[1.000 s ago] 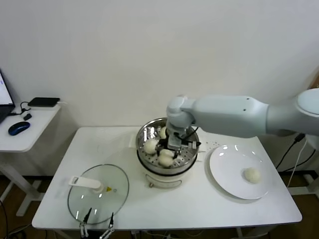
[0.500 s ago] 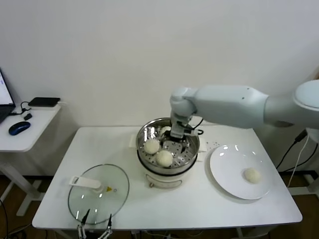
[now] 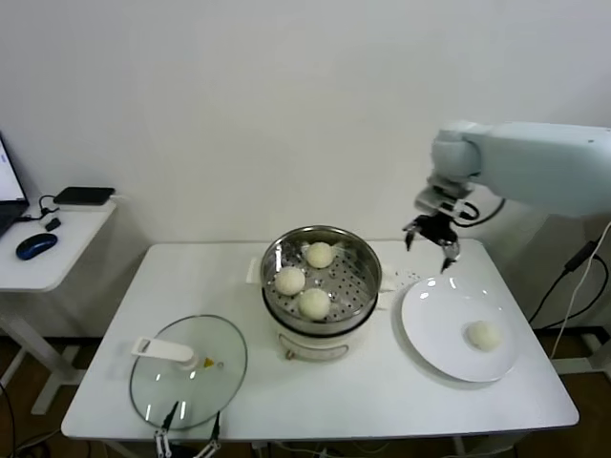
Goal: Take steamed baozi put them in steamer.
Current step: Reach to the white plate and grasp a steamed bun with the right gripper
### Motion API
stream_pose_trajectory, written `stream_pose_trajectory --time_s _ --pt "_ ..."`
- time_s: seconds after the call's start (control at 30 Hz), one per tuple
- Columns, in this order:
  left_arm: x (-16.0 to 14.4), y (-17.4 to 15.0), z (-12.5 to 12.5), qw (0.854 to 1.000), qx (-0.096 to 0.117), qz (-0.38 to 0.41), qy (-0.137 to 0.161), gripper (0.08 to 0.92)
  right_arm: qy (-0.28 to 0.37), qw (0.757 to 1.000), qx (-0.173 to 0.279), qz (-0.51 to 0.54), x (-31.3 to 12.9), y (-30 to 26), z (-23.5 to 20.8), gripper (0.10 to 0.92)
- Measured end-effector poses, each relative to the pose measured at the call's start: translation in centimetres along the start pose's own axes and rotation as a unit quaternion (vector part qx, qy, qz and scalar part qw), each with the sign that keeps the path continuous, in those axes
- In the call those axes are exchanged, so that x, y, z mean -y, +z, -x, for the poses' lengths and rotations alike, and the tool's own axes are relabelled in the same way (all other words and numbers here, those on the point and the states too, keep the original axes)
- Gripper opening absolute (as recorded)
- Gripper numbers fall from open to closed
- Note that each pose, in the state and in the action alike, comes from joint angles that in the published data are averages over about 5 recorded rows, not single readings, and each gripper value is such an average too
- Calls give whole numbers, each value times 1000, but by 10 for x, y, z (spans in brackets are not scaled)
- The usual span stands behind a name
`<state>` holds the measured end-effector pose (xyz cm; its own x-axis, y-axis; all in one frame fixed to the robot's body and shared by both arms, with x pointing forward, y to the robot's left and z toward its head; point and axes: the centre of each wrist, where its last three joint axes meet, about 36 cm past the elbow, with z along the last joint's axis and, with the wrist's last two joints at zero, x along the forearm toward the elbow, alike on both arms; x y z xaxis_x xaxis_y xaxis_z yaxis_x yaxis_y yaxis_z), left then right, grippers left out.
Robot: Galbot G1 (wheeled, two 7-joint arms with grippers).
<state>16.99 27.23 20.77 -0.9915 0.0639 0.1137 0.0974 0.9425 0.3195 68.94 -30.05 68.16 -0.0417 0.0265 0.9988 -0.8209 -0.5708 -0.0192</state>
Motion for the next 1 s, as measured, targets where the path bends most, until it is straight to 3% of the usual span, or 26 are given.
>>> stream_pose_trajectory --time_s 0.53,1.0 --pt "5 5 -3 1000 -12 2 7 823 -10 981 3 195 -120 92 131 823" --pt "5 6 -3 1000 -13 5 10 823 1 970 14 243 -148 101 199 823"
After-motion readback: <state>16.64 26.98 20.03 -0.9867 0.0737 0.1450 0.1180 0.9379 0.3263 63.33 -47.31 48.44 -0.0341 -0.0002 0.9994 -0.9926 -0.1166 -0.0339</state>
